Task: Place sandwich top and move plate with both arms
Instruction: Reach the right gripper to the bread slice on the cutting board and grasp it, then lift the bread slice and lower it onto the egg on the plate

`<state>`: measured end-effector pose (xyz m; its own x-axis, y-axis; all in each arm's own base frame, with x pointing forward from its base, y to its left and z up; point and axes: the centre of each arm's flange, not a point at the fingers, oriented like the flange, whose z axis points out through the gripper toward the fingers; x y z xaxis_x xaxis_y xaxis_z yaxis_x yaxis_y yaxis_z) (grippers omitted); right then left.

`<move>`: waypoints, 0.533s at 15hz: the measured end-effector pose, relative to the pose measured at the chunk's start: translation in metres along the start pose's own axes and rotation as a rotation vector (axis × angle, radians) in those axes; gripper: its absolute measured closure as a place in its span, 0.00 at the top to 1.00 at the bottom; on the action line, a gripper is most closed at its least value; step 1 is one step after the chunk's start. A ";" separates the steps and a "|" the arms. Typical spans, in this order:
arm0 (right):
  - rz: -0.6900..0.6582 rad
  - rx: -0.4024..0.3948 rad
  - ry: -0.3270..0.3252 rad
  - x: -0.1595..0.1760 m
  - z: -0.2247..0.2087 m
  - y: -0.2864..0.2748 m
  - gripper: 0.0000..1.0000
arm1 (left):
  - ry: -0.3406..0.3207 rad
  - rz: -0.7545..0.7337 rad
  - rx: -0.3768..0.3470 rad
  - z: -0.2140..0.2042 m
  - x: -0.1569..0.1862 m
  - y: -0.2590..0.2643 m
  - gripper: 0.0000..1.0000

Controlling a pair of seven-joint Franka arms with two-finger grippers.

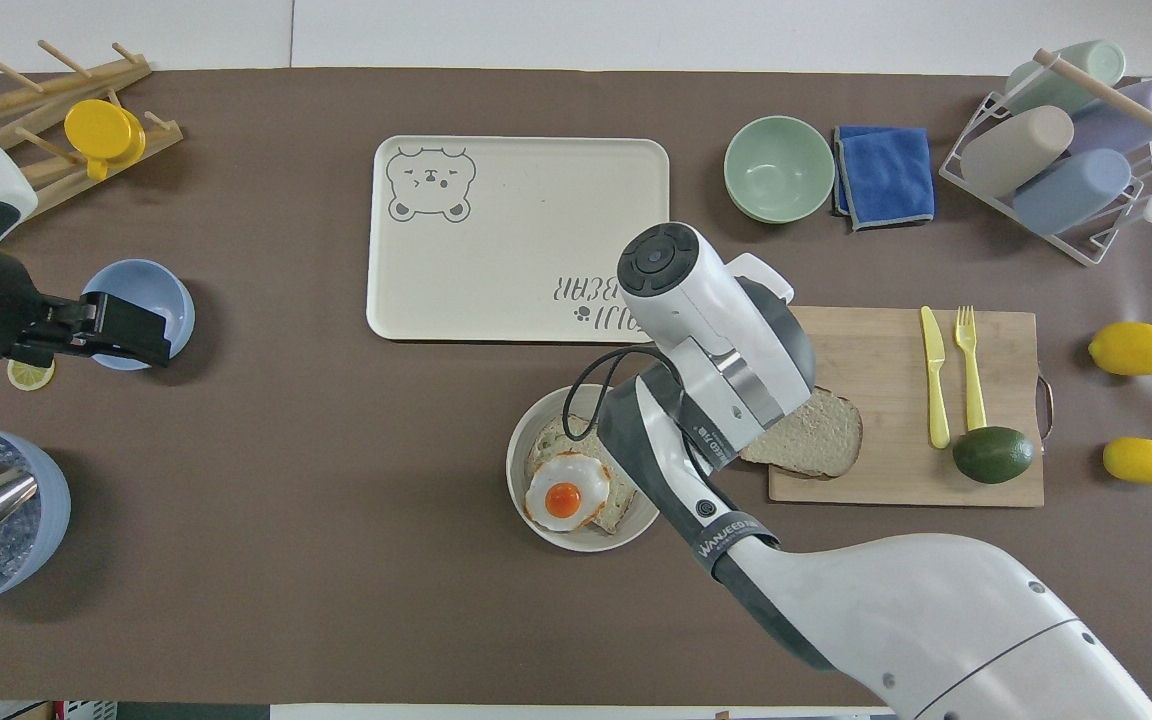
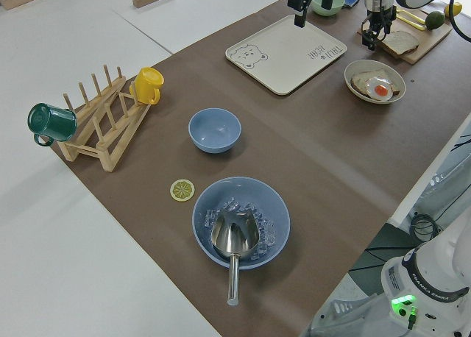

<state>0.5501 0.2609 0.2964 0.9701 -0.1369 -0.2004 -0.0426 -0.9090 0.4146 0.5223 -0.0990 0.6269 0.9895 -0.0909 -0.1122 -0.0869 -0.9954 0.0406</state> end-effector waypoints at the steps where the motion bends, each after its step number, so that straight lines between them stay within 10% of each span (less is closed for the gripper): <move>1: -0.001 -0.005 -0.008 -0.002 0.004 0.001 0.89 | 0.000 0.000 0.000 0.000 0.000 0.000 1.00; 8: 0.019 -0.020 -0.030 -0.009 0.015 0.004 0.86 | 0.000 0.000 0.000 0.000 0.000 0.000 1.00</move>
<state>0.5371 0.2526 0.2863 0.9616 -0.1660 -0.2185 -0.0561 -0.8983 0.4359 0.5223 -0.0990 0.6269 0.9895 -0.0909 -0.1122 -0.0869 -0.9954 0.0406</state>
